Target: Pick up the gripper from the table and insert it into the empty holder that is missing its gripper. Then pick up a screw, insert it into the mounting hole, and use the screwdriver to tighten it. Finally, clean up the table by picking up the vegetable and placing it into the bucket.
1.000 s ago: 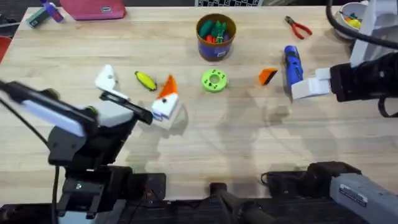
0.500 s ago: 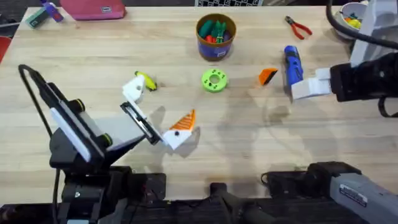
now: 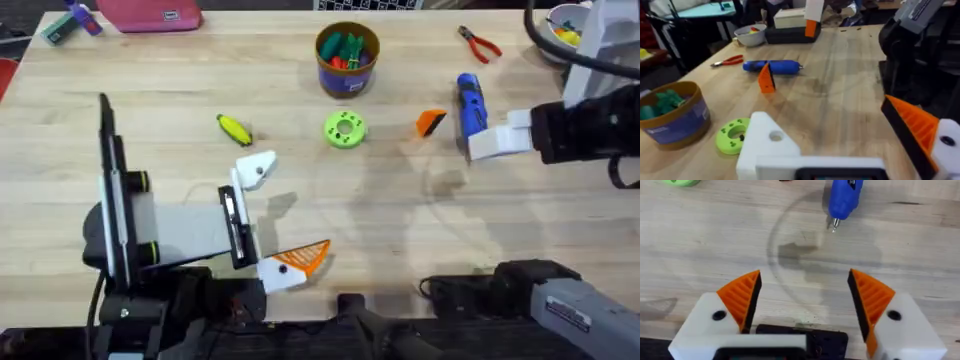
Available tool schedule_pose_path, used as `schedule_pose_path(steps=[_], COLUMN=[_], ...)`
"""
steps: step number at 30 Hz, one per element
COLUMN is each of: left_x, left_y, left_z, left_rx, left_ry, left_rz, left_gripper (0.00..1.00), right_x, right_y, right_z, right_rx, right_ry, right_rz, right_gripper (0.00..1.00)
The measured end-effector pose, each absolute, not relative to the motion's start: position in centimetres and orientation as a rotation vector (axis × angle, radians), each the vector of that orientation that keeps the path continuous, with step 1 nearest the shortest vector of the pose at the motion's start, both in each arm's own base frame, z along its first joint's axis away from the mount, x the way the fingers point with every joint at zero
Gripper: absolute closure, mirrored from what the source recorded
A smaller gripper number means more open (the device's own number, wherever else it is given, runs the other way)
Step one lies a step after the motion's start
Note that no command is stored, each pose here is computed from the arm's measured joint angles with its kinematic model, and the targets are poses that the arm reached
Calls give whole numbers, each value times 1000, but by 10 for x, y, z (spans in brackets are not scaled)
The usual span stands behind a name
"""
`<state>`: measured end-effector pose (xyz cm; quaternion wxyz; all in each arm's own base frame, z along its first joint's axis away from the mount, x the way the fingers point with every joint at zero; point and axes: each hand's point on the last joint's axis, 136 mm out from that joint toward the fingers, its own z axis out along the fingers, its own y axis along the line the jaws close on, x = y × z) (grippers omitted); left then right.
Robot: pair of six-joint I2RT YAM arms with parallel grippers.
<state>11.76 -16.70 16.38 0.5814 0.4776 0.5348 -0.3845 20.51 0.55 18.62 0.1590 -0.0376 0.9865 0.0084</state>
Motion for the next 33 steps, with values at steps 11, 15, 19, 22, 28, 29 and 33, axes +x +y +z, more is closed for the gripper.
schedule_pose_path(steps=[11, 15, 19, 22, 28, 29, 33], left_x=[131, 134, 136, 137, 137, 137, 137], left_y=[-163, -162, -161, -161, -161, -161, -161], left_z=[160, 160, 160, 160, 160, 160, 160], left_rx=[976, 951, 939, 934, 932, 932, 930], left_ry=[1391, 1410, 1417, 1420, 1422, 1422, 1424], left_rz=[-950, -944, -939, -939, -941, -941, -942], left_gripper=[14, 14, 14, 14, 14, 14, 16], right_x=[205, 205, 205, 205, 205, 205, 205], right_y=[5, 5, 5, 5, 5, 5, 5], right_z=[186, 186, 186, 186, 186, 186, 186], right_rx=[-107, -107, -108, -108, -108, -108, -108], right_ry=[2820, 2820, 2820, 2820, 2820, 2820, 2820], right_rz=[24, 24, 24, 24, 24, 24, 24], right_gripper=[8, 8, 8, 8, 7, 9, 8])
